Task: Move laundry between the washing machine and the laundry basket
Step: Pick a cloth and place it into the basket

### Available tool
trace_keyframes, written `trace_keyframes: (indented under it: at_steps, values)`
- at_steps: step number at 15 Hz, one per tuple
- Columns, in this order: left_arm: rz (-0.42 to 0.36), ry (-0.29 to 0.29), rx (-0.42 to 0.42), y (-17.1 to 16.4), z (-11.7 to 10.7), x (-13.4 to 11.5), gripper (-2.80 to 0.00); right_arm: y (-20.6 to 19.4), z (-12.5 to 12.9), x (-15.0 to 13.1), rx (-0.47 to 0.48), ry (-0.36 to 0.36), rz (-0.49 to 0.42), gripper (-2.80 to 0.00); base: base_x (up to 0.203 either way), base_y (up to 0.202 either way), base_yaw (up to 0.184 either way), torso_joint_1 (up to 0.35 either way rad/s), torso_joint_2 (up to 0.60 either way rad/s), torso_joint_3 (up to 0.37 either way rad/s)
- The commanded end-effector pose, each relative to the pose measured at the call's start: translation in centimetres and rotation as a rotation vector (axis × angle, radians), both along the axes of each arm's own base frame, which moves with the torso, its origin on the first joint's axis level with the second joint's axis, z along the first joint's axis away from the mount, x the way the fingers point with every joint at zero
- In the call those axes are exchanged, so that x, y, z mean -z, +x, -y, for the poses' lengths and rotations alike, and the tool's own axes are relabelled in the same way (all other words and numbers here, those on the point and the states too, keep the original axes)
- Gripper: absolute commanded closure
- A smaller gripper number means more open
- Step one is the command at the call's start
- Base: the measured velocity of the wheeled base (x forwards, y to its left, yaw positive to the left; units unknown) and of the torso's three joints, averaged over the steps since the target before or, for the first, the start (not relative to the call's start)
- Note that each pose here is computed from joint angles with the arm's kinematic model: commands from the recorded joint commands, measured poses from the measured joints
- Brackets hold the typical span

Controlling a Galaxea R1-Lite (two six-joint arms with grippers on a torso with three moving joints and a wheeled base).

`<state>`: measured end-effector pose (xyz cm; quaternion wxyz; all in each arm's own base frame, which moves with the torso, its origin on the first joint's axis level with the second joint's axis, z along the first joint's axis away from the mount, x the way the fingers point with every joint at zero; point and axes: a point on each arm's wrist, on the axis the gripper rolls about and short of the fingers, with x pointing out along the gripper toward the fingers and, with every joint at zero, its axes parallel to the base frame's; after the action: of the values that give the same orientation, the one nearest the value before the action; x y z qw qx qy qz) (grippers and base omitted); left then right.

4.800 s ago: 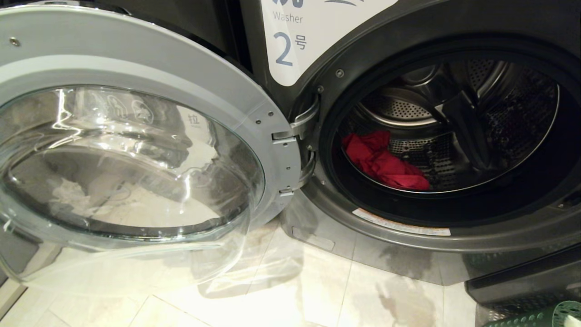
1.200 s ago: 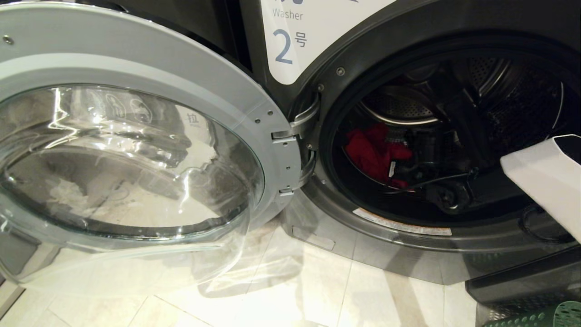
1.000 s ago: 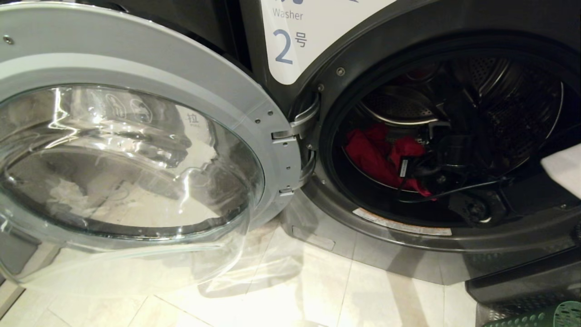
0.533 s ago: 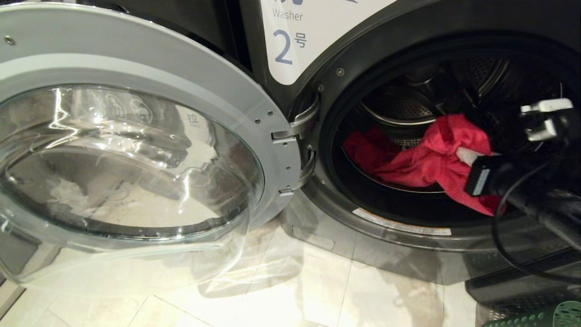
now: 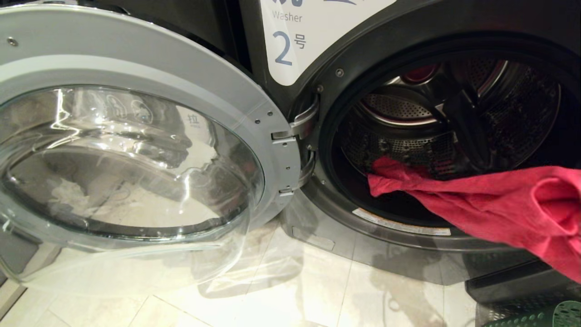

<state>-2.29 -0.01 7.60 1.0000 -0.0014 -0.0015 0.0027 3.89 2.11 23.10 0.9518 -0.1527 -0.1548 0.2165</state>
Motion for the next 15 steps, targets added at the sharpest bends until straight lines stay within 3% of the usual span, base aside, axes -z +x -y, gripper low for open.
trace_keyframes:
  at_steps: [1,4,7,10,15]
  values:
    - [0.002,0.000,0.000,0.0,0.0,0.0,0.00,-5.2,2.8,-1.6,-0.063,0.050,0.182,0.00,0.000,0.000,0.000,0.000,0.00,0.000]
    - [0.001,0.000,0.000,0.0,0.0,0.0,0.00,-8.1,5.1,-7.4,-0.179,0.148,0.320,0.00,0.000,0.000,0.000,0.000,0.00,0.000]
    - [0.002,0.000,-0.001,0.0,0.0,0.0,0.00,-11.5,8.8,-12.0,-0.308,0.259,0.368,0.00,0.000,0.000,0.000,0.000,0.00,0.000]
    - [0.002,0.000,-0.001,0.0,0.0,0.0,0.00,-13.6,11.7,-12.2,-0.394,0.298,0.352,0.00,0.000,0.000,0.000,0.000,0.00,0.000]
    - [0.001,0.000,0.000,0.0,0.0,0.0,0.00,-14.3,12.4,-11.5,-0.364,0.264,0.404,0.00,0.000,0.000,0.000,0.000,0.00,0.000]
